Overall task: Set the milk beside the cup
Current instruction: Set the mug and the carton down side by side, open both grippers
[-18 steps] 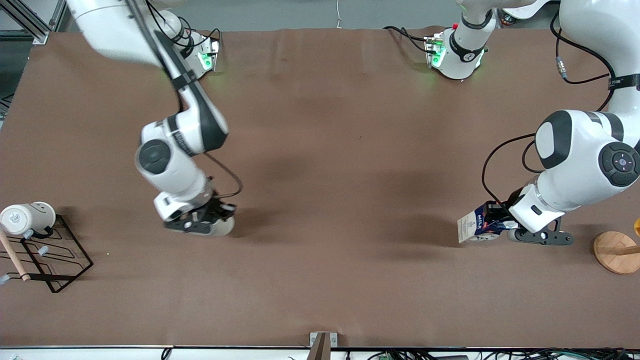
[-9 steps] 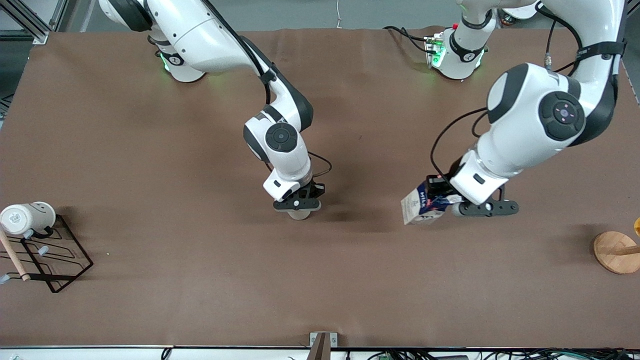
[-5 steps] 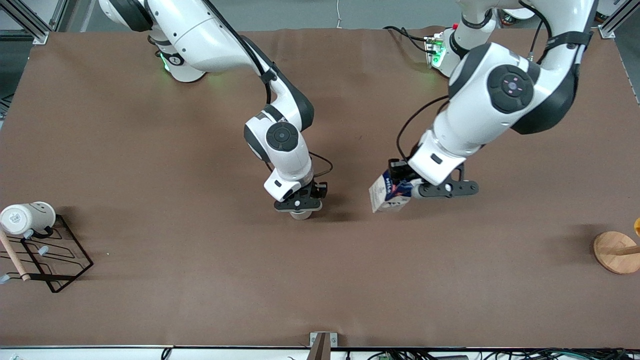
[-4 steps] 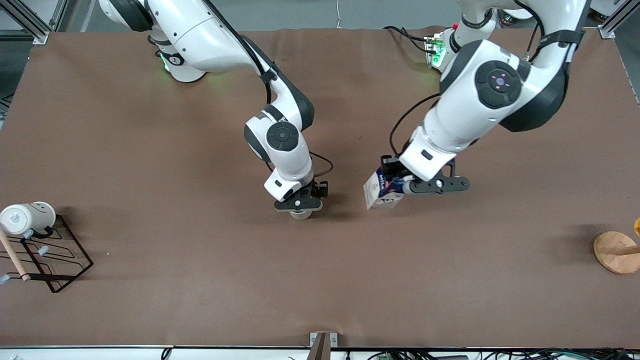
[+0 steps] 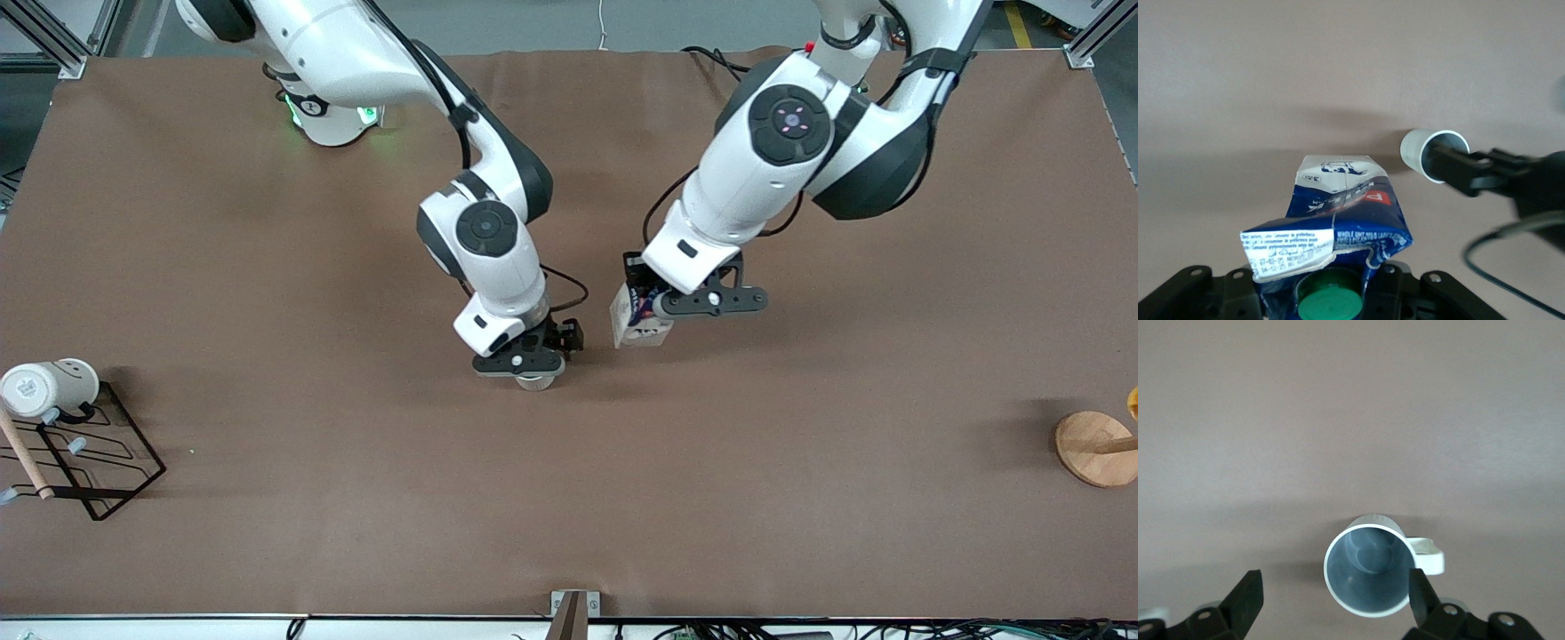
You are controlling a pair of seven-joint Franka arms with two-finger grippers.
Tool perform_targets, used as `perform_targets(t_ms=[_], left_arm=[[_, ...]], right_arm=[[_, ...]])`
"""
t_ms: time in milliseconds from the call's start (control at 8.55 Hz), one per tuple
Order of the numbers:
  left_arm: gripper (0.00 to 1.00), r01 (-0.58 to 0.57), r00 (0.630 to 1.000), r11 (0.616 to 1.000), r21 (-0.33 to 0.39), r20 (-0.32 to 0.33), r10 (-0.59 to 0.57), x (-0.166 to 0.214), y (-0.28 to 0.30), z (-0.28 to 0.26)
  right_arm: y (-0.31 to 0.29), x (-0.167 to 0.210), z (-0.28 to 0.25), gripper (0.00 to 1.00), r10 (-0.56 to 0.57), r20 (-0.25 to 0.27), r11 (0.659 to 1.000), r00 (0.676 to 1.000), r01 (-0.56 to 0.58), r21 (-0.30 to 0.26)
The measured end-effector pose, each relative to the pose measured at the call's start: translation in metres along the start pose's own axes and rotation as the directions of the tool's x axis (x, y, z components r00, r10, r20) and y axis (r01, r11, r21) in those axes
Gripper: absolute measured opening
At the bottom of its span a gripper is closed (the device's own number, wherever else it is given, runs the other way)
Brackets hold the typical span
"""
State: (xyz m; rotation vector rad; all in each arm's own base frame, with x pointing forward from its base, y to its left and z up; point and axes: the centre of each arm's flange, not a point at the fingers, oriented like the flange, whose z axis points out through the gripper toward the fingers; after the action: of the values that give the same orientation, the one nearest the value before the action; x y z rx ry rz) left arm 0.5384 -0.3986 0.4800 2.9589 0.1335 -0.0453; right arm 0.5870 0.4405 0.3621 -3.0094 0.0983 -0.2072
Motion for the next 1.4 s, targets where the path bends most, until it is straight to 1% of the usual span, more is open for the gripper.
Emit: perform_targets(t_ms=[117,234,351,468,585,819,936,1053,1170,1287,1404], left_arm=[[0.41,-0.004,1.0,1.0,0.014,0.005,0.004,-0.009,0.011,0.009],[0.41,-0.01,1.0,1.0,0.022,0.011,0.01,-0.019,0.022,0.017],[0.41,-0.018,1.0,0.999,0.029,0.018,0.018,-0.033,0.039,0.026],[0.41,-0.031,0.999,0.999,0.042,0.012,0.031,-0.051,0.062,0.036],[0.41,-0.045,0.999,0.998,0.05,-0.007,0.046,-0.066,0.084,0.048],[0.41,-0.08,0.996,0.996,0.03,-0.034,0.081,-0.083,0.115,0.077],[0.41,-0.093,0.995,0.995,0.02,-0.032,0.094,-0.087,0.123,0.089],[0.41,-0.103,0.994,0.995,0.013,-0.029,0.103,-0.091,0.128,0.099],[0.41,-0.12,0.992,0.993,0.022,-0.036,0.12,-0.093,0.131,0.113],[0.41,-0.132,0.99,0.991,0.038,-0.04,0.134,-0.092,0.132,0.133],[0.41,-0.136,0.99,0.99,0.047,-0.039,0.138,-0.09,0.132,0.152]], right_arm=[[0.018,0.012,-0.029,0.95,0.011,0.019,1.0,1.0,-0.012,0.017],[0.045,0.022,-0.051,0.95,-0.004,0.064,1.0,0.998,0.003,0.026],[0.084,0.033,-0.072,0.96,-0.028,0.123,0.999,0.992,0.026,0.022],[0.129,0.044,-0.095,0.96,-0.044,0.17,0.999,0.984,0.042,0.014],[0.174,0.054,-0.116,0.96,-0.053,0.192,0.999,0.98,0.052,0.011],[0.262,0.07,-0.148,0.99,-0.019,0.216,1.0,0.976,0.019,0.004],[0.302,0.074,-0.17,1.0,0.019,0.214,1.0,0.977,-0.019,-0.001],[0.354,0.071,-0.209,1.0,0.018,0.204,1.0,0.979,-0.019,0.006],[0.399,0.06,-0.245,1.0,0.016,0.192,1.0,0.981,-0.019,0.012],[0.426,0.048,-0.273,1.0,0.025,0.18,1.0,0.983,-0.025,0.001],[0.437,0.039,-0.292,1.0,0.028,0.17,0.999,0.985,-0.022,-0.036]])
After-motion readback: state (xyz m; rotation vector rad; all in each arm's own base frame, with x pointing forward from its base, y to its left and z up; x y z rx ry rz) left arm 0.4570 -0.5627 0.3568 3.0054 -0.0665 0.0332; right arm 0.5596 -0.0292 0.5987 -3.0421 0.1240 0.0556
